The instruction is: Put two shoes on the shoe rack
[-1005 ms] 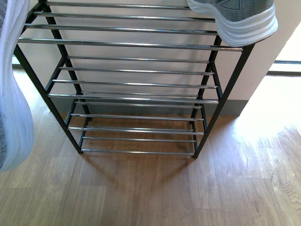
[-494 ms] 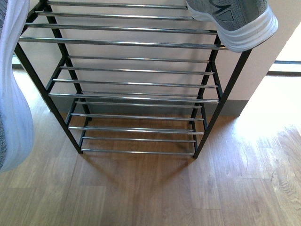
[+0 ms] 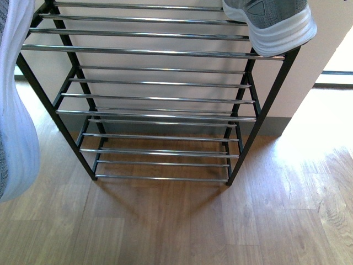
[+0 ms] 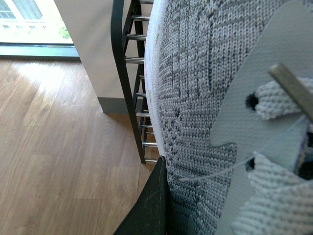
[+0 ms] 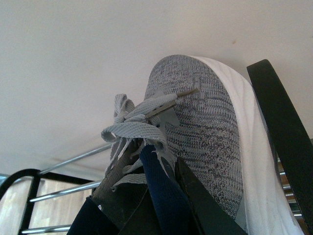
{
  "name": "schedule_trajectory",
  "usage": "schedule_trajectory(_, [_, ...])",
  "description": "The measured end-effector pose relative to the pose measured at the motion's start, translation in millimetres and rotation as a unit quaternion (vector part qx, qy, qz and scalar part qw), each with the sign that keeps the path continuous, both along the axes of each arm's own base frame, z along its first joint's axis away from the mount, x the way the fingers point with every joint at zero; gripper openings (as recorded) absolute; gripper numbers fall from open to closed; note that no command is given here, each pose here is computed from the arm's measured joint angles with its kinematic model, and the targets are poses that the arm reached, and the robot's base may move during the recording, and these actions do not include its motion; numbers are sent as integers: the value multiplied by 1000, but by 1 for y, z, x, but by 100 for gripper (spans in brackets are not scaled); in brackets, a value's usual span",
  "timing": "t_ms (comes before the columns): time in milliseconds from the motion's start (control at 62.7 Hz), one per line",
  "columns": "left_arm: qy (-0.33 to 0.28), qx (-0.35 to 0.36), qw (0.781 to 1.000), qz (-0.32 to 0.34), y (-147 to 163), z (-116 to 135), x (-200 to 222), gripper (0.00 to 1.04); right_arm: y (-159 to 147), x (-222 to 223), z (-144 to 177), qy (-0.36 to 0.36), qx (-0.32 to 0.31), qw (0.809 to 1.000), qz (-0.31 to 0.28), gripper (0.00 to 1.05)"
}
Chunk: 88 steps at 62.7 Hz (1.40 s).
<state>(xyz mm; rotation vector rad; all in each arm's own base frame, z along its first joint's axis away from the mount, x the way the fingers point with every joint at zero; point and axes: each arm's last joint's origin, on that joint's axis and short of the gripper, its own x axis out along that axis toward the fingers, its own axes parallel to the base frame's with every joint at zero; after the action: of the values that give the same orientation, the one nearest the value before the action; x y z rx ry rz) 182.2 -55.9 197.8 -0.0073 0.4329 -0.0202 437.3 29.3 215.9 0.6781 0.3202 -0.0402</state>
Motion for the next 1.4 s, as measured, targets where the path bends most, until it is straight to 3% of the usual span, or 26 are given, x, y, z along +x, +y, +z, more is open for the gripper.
schedule_trajectory(351, [0, 0, 1000, 0, 0, 0, 0, 6, 2, -1, 2, -13, 7, 1000, -5, 1])
schedule_trajectory(590, [0, 0, 1000, 0, 0, 0, 0, 6, 7, 6, -31, 25, 1, 1000, -18, 1])
schedule_trajectory(1021, [0, 0, 1000, 0, 0, 0, 0, 6, 8, 11, -30, -4, -72, 997, -26, 1])
schedule_trajectory(1403, [0, 0, 1000, 0, 0, 0, 0, 6, -4, 2, -9, -41, -103, 993, -26, 56])
